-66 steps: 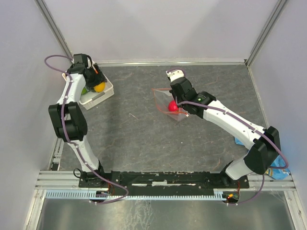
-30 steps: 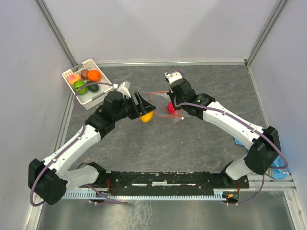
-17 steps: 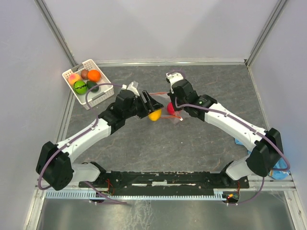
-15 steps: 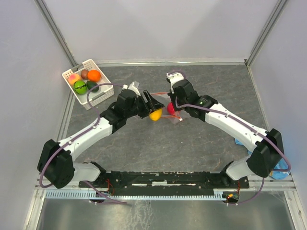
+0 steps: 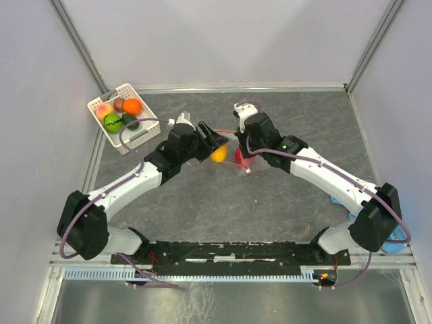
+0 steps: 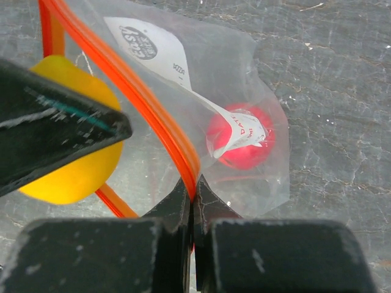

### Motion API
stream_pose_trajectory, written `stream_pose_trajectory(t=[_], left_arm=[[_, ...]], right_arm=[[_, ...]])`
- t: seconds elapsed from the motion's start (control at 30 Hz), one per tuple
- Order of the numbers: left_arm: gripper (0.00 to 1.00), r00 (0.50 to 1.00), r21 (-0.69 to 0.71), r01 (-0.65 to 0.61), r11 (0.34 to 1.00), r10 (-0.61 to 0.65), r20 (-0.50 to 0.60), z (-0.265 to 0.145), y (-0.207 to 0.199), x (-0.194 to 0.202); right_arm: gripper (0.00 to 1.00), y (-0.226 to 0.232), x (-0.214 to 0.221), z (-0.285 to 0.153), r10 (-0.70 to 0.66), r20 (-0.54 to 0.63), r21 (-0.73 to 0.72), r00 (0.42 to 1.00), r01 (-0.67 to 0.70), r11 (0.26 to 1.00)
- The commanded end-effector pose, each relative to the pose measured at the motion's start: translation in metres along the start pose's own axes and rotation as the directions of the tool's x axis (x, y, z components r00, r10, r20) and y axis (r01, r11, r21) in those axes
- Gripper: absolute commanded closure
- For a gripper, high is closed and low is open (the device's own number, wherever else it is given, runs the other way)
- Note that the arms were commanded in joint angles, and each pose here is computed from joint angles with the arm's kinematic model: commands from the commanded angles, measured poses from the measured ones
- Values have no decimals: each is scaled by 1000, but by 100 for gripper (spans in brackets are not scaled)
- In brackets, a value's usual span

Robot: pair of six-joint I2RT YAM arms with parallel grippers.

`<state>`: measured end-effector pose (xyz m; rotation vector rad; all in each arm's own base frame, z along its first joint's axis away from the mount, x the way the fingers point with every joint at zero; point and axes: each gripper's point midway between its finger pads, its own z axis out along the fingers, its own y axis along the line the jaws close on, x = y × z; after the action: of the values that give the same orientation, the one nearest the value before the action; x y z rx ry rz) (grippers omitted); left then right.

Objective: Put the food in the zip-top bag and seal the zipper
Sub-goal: Place the fake fruit in the zipper food storage bag.

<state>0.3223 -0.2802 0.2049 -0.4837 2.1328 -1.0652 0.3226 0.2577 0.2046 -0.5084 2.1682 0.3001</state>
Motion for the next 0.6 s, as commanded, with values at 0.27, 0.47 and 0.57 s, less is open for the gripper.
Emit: stream_pose_trajectory(t=[0.27, 0.47, 0.57], left_arm=[[39, 992, -45, 40, 998, -34, 123, 18, -6, -26], [21, 993, -71, 18, 997, -10, 114, 22, -5, -22], [16, 992, -83, 14, 996, -3, 123, 21, -4, -23]], right_arm=[[98, 15, -25, -14, 39, 99, -88, 994, -30, 996], [98, 15, -25, -13, 43, 99, -90, 994, -34, 995], [98, 15, -25, -13, 44, 100, -89, 994, -35, 995]])
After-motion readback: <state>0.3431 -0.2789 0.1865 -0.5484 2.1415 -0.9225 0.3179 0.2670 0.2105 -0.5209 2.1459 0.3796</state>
